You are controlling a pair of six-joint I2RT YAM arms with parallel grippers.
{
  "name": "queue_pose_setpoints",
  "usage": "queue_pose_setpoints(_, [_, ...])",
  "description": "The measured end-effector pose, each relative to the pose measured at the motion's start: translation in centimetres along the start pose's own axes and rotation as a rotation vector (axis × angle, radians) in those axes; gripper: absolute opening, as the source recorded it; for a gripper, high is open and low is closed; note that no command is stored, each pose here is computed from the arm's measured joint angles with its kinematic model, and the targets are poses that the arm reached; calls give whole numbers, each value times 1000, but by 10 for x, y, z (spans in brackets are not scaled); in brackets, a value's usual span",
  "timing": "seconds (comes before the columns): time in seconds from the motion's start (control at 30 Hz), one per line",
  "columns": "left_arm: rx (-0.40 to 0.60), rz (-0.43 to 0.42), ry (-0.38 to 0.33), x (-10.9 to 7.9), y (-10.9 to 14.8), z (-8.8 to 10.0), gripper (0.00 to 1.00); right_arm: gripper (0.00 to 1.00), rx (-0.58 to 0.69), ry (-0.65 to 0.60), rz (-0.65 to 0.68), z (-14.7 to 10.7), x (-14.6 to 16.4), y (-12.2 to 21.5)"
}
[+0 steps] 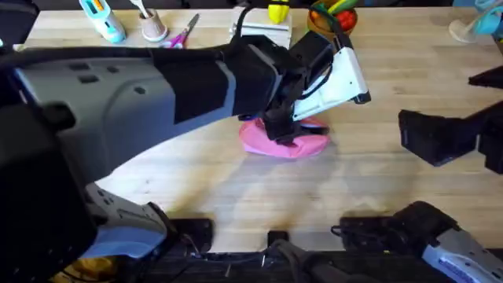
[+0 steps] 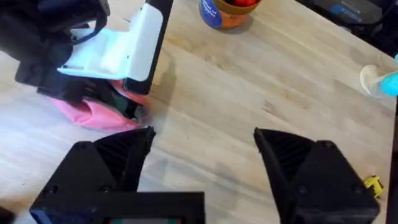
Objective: Unzip the bag, pick up the pens from the table one at a time and place them inside, then zip the bag closed.
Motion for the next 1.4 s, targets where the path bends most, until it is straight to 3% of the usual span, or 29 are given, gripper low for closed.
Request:
queue_pose_setpoints(0.13, [4, 43, 12, 10, 3, 0, 869, 997, 0, 0, 0, 0, 0, 0])
queue_pose_setpoints(0.17, [-5, 44, 20, 12, 5, 1, 958, 997, 0, 0, 0, 0, 0, 0])
queue_pose_setpoints(0.2, [-10, 39, 21, 12, 6, 1, 982, 997, 0, 0, 0, 0, 0, 0])
queue_pose_setpoints(0.5, [4, 30, 17, 10, 9, -2, 992, 997, -1, 0, 0, 0, 0, 0])
queue_pose_setpoints(0.67, [-13, 15, 24, 7, 28, -10, 993, 997, 0, 0, 0, 0, 0, 0])
queue_pose_setpoints(0.9, [-272, 19, 136, 40, 108, -19, 993, 997, 11, 1, 4, -2, 2, -3])
queue_pose_setpoints(1.07, [-422, 91, 197, 67, 148, -27, 993, 997, 8, -1, 31, -3, 6, -6])
queue_pose_setpoints(1.23, [-354, 82, 258, 73, 144, -50, 993, 997, -23, -4, 188, 1, 29, -4])
queue_pose_setpoints(1.4, [-333, 89, 250, 80, 143, -59, 993, 997, -79, -68, 260, 13, 38, -2])
Point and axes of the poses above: each hand's point on the last joint's axis, 136 mm out from that joint toward the fingers, its own y axis back along the fingers, its own x axis along the line the jaws close on, z = x × y, the point moved 3 cm from there along y, back along the fingers, and after that the axes turned 9 degrees about y, right-handed, at the moved point
